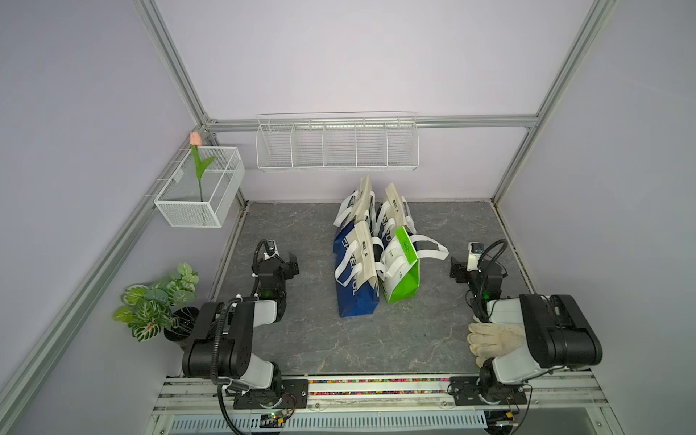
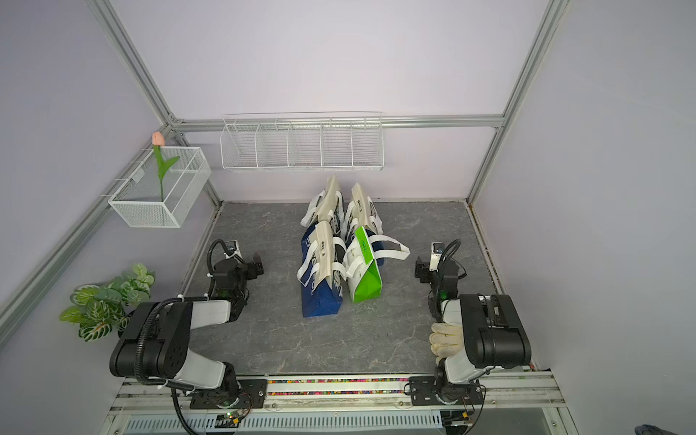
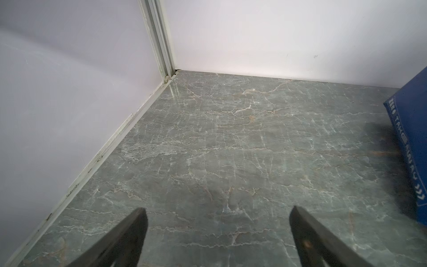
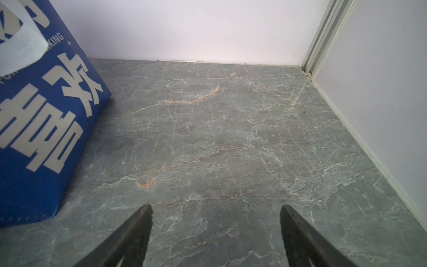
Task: Open the takeout bag
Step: Adjust the takeout bag at the center of the board.
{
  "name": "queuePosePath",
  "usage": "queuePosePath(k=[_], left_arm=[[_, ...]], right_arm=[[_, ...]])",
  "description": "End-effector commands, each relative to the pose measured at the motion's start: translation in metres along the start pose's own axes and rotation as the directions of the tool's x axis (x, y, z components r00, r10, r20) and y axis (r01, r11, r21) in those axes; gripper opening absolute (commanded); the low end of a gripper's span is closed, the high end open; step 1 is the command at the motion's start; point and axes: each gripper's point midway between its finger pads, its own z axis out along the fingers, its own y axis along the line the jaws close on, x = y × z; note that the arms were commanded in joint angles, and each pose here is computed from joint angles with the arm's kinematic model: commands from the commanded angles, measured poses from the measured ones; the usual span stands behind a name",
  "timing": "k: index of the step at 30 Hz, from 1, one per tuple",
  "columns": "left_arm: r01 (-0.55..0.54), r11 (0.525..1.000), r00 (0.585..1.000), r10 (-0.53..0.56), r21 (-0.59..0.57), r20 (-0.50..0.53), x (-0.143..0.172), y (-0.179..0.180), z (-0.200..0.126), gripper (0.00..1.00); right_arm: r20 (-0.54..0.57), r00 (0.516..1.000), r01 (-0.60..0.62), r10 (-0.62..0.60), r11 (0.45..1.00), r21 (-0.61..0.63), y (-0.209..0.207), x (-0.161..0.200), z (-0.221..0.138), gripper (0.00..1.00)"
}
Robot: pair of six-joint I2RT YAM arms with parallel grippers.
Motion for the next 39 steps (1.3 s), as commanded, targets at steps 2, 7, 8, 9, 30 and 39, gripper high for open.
queuePosePath(k=[2, 7, 8, 9, 30, 39], left_arm=[[0.012, 1.0, 1.0, -0.012, 0.01, 0.004, -0.006, 0.0, 0.005, 0.99], [0.012, 1.0, 1.0, -0.012, 0.011, 0.0, -0.006, 0.0, 0.005, 0.99], [0.011, 1.0, 1.0, -0.011, 0.009, -0.001, -0.006, 0.0, 0.005, 0.99], [0.013, 1.0, 1.0, -0.013, 0.009, -0.002, -0.006, 0.0, 0.005, 0.99], [0.373, 0.897, 0.924, -0.381, -0.239, 0.013, -0.15, 0.047, -0.059, 0.92], [0.378, 0.907, 0.922, -0.35, 0.187, -0.168, -0.162, -0.071, -0.137, 0.85]], right_arm=[[0.024, 1.0, 0.008, -0.008, 1.0, 0.002, -0.001, -0.006, 0.001, 0.89], [0.023, 1.0, -0.019, 0.017, 0.997, 0.076, -0.014, -0.005, 0.0, 0.89], [0.028, 0.999, -0.021, 0.019, 0.997, 0.076, -0.014, -0.006, 0.0, 0.89], [0.026, 0.999, -0.021, 0.019, 0.997, 0.076, -0.014, -0.005, 0.0, 0.89], [0.447, 0.788, -0.558, 0.423, 0.798, 0.228, -0.069, -0.066, -0.187, 0.89], [-0.209, 0.871, -0.31, 0.444, 0.829, 0.466, -0.063, -0.11, -0.176, 0.89]])
